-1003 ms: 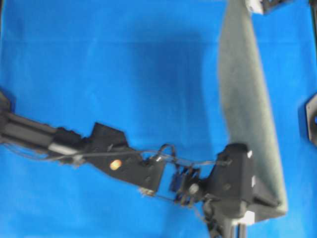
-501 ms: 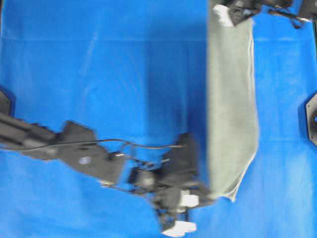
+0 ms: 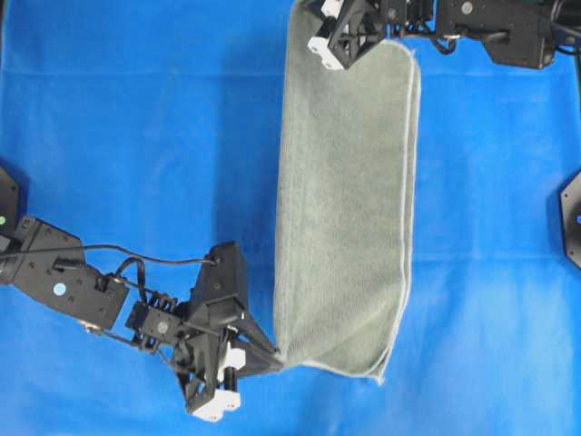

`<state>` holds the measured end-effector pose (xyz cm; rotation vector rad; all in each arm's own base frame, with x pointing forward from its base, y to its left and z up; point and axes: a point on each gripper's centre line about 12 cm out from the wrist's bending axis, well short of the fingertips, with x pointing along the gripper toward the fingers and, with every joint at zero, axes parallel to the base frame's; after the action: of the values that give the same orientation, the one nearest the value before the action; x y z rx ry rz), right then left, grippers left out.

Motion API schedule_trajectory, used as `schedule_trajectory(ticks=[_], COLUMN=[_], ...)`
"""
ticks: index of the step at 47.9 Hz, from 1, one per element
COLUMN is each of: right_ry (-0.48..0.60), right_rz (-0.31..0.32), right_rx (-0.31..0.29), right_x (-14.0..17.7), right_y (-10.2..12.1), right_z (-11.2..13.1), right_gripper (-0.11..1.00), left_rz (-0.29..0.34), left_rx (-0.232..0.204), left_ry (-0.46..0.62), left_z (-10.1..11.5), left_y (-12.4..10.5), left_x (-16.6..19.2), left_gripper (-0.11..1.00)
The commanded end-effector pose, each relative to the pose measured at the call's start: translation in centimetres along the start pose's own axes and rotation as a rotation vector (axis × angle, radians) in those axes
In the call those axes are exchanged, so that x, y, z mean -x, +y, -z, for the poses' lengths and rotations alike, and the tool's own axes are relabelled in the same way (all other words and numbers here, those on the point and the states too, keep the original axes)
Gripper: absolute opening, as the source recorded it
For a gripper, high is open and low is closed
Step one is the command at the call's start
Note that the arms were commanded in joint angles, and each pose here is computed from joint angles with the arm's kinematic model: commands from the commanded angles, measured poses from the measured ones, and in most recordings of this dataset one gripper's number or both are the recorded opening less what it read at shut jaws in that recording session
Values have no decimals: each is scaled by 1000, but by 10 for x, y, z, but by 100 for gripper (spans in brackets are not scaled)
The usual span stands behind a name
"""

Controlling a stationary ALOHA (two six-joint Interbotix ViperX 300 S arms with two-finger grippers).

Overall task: Fold a large towel.
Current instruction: 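Rotate the towel vertical, left gripper swinging its end toward the robot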

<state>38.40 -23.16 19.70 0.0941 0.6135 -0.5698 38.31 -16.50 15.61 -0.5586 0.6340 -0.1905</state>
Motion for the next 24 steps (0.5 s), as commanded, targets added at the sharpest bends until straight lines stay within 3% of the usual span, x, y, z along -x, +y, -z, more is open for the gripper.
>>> schedule_trajectory(ticks=[1,9,12,16,21,24], right_ry=[-37,-36,-36,-34,-13,-5], right_rz=[19,13,8,3,25,40], right_rx=[16,74,85,110,194,235], right_x=[5,6,6,6,13,22], right_y=[-9,-4,-1,3,5,8], right_z=[-15,-15,-15,-15,-13,-15], right_gripper=[3,3,5,28,58,68], left_rz=[49,9,4,0,-16,-28], left_rx=[-33,-27,-25,-26,-31,-37], left_ry=[-14,-10,-9,-4,20,37], left_z=[-4,-13,-14,-14,-16,-22], left_y=[-20,-9,-8,-8,-10,-14], left_x=[7,5,5,7,15,26], left_gripper=[4,4,15,40,70,81])
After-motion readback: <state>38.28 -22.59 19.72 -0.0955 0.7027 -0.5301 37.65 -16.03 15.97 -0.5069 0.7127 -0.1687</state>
